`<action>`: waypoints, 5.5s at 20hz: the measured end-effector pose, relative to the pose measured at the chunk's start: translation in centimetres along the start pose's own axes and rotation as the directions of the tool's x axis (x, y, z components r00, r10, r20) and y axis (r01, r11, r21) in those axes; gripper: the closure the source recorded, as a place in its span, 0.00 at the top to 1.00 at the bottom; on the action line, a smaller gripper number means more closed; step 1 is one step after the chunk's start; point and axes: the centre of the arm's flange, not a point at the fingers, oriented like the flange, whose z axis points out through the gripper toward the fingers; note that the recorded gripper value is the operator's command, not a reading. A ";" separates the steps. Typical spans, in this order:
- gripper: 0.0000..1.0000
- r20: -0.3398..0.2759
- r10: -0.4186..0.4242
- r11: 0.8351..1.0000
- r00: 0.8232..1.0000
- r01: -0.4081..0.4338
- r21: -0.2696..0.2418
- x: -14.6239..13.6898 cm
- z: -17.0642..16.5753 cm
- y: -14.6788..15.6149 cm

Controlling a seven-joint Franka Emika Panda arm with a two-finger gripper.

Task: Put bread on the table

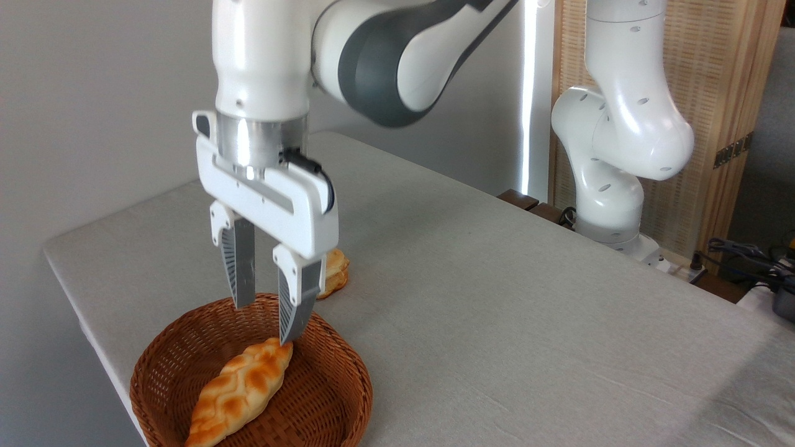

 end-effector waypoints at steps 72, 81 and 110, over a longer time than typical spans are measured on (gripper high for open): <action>0.27 0.022 0.014 0.992 1.000 -0.011 -0.125 -0.8 -4.4 3.3; 0.52 0.126 0.098 0.978 0.987 -0.072 -0.197 -7.7 -2.7 4.9; 1.00 0.014 0.145 0.989 0.989 -0.144 -0.038 -5.6 -5.8 3.4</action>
